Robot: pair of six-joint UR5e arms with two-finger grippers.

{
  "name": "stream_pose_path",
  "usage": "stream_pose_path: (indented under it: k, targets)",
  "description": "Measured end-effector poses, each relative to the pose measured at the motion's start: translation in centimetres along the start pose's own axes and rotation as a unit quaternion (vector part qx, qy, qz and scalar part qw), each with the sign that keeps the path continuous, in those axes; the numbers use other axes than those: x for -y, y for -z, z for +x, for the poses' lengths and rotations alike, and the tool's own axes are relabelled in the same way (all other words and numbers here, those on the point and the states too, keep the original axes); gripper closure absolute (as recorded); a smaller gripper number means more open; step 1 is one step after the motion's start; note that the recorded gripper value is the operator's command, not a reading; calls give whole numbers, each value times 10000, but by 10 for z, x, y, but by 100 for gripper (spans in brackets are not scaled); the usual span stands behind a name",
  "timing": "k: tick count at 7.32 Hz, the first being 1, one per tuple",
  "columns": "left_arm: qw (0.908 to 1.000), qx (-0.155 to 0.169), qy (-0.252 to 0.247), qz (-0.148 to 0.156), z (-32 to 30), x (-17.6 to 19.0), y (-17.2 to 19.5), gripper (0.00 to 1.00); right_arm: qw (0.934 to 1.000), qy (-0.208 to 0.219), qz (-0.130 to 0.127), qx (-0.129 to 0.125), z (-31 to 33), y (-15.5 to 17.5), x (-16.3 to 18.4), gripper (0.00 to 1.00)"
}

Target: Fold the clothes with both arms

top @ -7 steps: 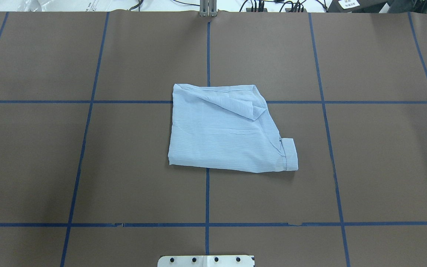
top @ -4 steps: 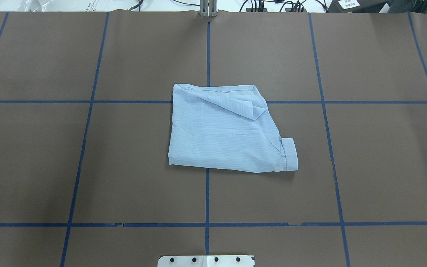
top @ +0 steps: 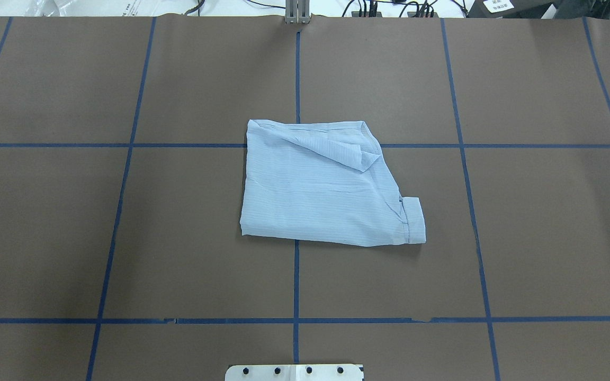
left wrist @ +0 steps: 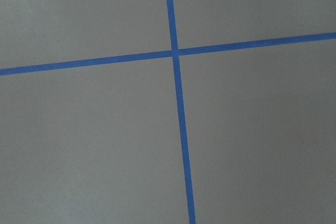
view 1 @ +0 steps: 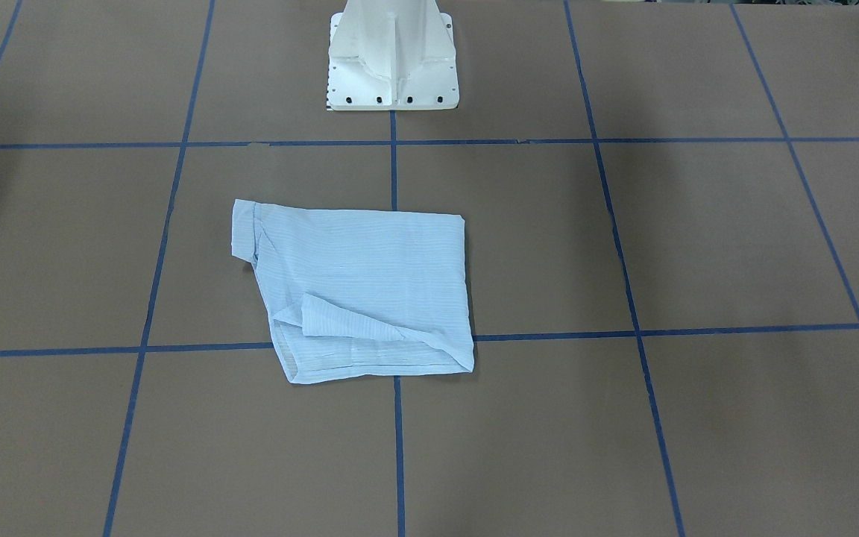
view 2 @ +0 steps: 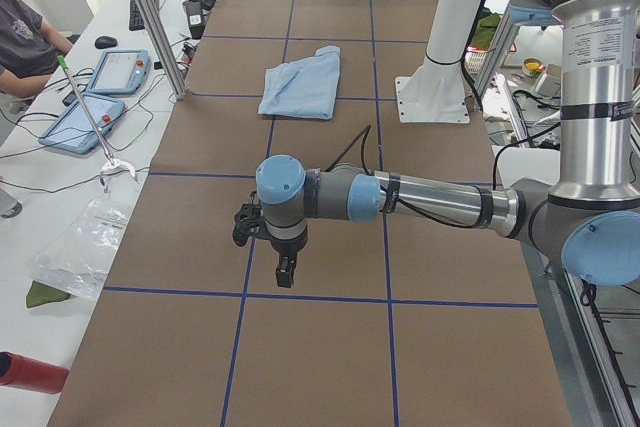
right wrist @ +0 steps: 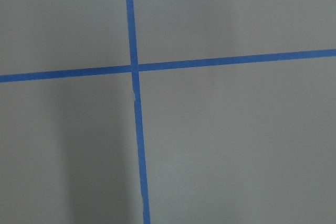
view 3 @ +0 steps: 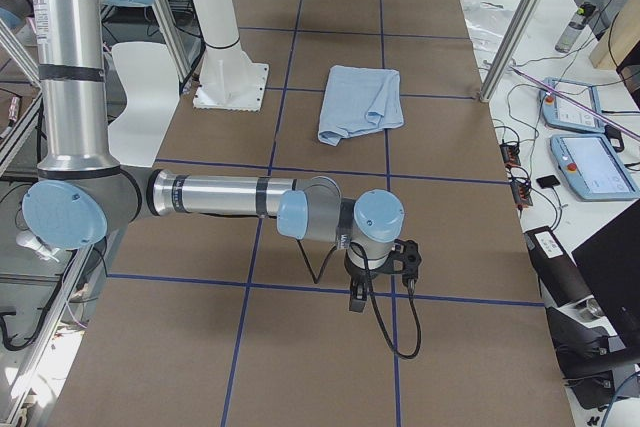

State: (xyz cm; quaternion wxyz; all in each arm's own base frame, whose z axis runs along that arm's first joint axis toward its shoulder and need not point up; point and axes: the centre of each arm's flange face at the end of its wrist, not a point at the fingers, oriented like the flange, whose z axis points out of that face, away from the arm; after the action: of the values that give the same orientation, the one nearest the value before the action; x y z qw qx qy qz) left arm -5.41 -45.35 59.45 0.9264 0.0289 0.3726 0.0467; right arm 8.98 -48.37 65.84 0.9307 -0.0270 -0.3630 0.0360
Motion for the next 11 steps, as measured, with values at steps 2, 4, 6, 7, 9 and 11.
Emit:
stream_pose_path:
  k: [2, 4, 6, 7, 9, 11]
  targets:
    - [10000, 0, 0, -4, 4, -2, 4, 0, 10000, 7, 7, -84, 1, 1, 1, 0]
    - [10000, -1, 0, -15, 4, -2, 3, 0, 10000, 9, 10, -96, 1, 1, 2, 0]
    - [10000, -2, 11, -28, 3, -2, 2, 0, 9999, 23, 26, -103, -1, 3, 4, 0]
    - [10000, -3, 23, -38, 2, -2, 1, 0, 9999, 29, 32, -105, -1, 4, 5, 0]
    - [10000, 3, 46, -61, -1, -4, -2, 0, 9999, 29, 33, -106, -1, 4, 6, 0]
    - [9997, -6, -158, -197, -14, -10, -15, 0, 9999, 20, 22, -106, 0, 3, 6, 0]
